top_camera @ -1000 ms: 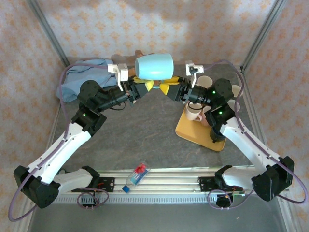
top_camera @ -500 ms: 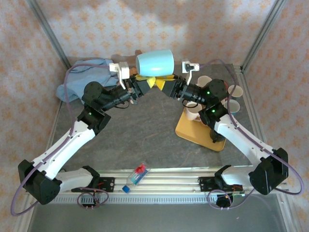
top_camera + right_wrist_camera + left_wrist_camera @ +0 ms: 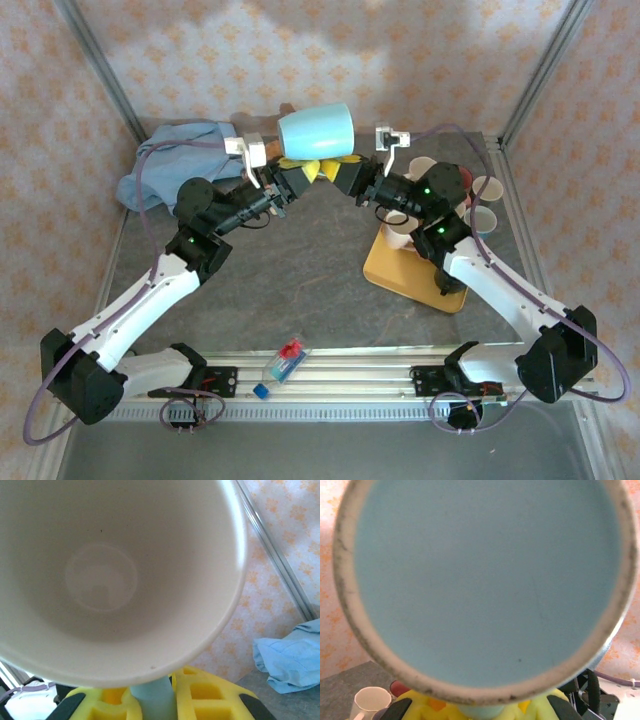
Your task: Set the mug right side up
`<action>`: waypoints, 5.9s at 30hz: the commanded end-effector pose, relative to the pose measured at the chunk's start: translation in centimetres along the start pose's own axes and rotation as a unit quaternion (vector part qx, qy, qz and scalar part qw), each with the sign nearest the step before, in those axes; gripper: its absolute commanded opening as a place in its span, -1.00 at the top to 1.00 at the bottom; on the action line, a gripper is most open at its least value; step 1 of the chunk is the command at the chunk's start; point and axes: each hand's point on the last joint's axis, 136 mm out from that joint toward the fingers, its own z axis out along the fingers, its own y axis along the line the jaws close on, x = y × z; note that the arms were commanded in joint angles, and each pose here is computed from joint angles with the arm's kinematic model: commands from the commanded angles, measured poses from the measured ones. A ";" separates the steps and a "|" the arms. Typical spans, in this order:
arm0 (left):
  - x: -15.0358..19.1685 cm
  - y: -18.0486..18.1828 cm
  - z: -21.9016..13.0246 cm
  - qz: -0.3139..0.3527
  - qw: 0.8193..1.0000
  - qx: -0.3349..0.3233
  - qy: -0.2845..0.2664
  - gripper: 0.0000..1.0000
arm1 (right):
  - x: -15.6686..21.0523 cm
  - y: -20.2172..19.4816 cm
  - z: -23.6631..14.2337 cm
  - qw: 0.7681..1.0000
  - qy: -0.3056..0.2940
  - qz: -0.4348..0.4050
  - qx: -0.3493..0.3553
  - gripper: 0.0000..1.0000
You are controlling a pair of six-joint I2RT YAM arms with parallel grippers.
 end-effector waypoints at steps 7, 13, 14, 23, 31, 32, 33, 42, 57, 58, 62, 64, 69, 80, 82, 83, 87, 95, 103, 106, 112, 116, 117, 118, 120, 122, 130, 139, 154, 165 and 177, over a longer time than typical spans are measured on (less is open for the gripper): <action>-0.7 1.0 -1.2 0.031 0.998 -0.060 -0.007 0.02 | -4.2 1.7 -1.8 0.993 -0.065 -0.073 0.058 1.00; -0.1 1.3 -1.8 0.036 0.997 -0.073 0.005 -0.35 | -4.0 0.2 -2.7 0.989 -0.070 -0.072 0.107 1.00; 0.1 1.3 -2.0 0.038 0.996 -0.075 0.011 -0.38 | -3.7 -0.3 -2.9 0.988 -0.065 -0.071 0.121 1.00; 3.8 4.5 -4.8 0.081 0.975 -0.170 0.118 -0.62 | 0.3 -6.0 -8.5 0.936 0.036 -0.094 0.338 1.00; 6.6 6.2 -5.7 0.143 0.948 -0.190 0.209 -0.99 | 3.7 -7.0 -13.9 0.891 0.114 -0.118 0.424 1.00; 6.9 6.2 -5.8 0.145 0.948 -0.187 0.214 -1.00 | 4.1 -7.1 -14.5 0.885 0.123 -0.120 0.432 1.00; 7.1 6.2 -5.8 0.148 0.947 -0.185 0.218 -1.00 | 4.5 -7.2 -15.2 0.880 0.129 -0.122 0.441 1.00; 10.5 7.0 -6.1 0.141 0.939 -0.167 0.267 -1.00 | 9.1 -9.0 -20.6 0.829 0.183 -0.072 0.523 1.00; 17.2 8.4 -7.0 0.102 0.922 -0.131 0.351 -1.00 | 13.8 -11.6 -24.6 0.776 0.206 0.005 0.597 1.00; 17.5 8.4 -7.0 0.100 0.922 -0.129 0.352 -1.00 | 14.3 -11.8 -24.9 0.769 0.213 0.009 0.602 1.00; 18.4 8.8 -7.4 0.098 0.919 -0.133 0.359 -1.00 | 16.2 -13.0 -25.7 0.752 0.235 0.020 0.615 1.00; 18.6 8.9 -7.5 0.095 0.917 -0.134 0.363 -1.00 | 17.0 -13.6 -25.9 0.746 0.242 0.026 0.620 1.00; 19.3 8.9 -8.0 0.086 0.914 -0.135 0.373 -1.00 | 18.3 -15.0 -26.5 0.722 0.268 0.025 0.637 1.00; 19.6 8.9 -8.7 0.086 0.910 -0.143 0.378 -1.00 | 20.4 -17.6 -26.7 0.685 0.320 0.029 0.655 1.00; 19.4 9.2 -8.7 0.088 0.910 -0.153 0.376 -1.00 | 20.7 -17.9 -26.6 0.683 0.324 0.028 0.654 1.00; 19.2 9.3 -8.7 0.089 0.910 -0.156 0.374 -1.00 | 20.9 -18.0 -26.6 0.682 0.326 0.028 0.654 1.00; 19.1 9.3 -8.6 0.089 0.910 -0.157 0.373 -1.00 | 21.1 -18.5 -26.4 0.683 0.329 0.024 0.652 1.00; 19.1 9.3 -8.7 0.085 0.910 -0.161 0.373 -1.00 | 22.2 -18.6 -26.8 0.679 0.345 0.028 0.647 0.54; 18.7 9.4 -9.6 0.093 0.907 -0.178 0.370 -1.00 | 23.0 -17.7 -27.4 0.690 0.337 0.043 0.639 0.32; 18.4 9.5 -9.8 0.093 0.907 -0.190 0.363 -1.00 | 22.6 -17.0 -27.6 0.696 0.325 0.046 0.639 0.20; 16.9 10.5 -10.1 0.094 0.910 -0.235 0.329 -1.00 | 19.8 -14.9 -26.6 0.728 0.278 0.040 0.626 0.03; 15.8 12.3 -11.3 0.108 0.899 -0.294 0.306 -1.00 | 15.9 -13.3 -24.2 0.776 0.214 0.017 0.593 -0.04; 15.5 12.6 -11.7 0.109 0.898 -0.305 0.298 -1.00 | 14.9 -13.0 -23.7 0.785 0.194 0.010 0.589 -0.08; 15.3 12.8 -11.8 0.106 0.899 -0.311 0.290 -1.00 | 14.0 -12.8 -23.3 0.792 0.179 0.002 0.584 -0.12; 14.8 13.1 -12.2 0.101 0.901 -0.323 0.272 -1.00 | 12.4 -12.8 -22.6 0.800 0.156 -0.022 0.579 -0.19; 14.3 13.8 -12.7 0.098 0.897 -0.345 0.256 -1.00 | 11.2 -13.0 -21.9 0.806 0.140 -0.041 0.574 -0.29; 12.0 17.5 -17.1 0.109 0.858 -0.454 0.216 -1.00 | 5.4 -16.6 -21.5 0.807 0.095 -0.021 0.582 -0.99; 11.1 23.7 -26.0 0.078 0.766 -0.613 0.176 -1.00 | 0.2 -20.0 -25.7 0.771 0.051 -0.053 0.632 -0.99; 15.8 31.7 -30.3 0.143 0.694 -0.679 0.189 -1.00 | 1.2 -23.7 -27.5 0.755 0.073 -0.085 0.646 -0.95; 17.8 32.6 -30.2 0.147 0.717 -0.662 0.161 -1.00 | 3.9 -24.9 -28.8 0.746 0.087 -0.113 0.650 -0.95; 17.8 32.6 -30.3 0.145 0.715 -0.663 0.165 -1.00 | 6.8 -26.7 -30.7 0.741 0.069 -0.137 0.654 -0.94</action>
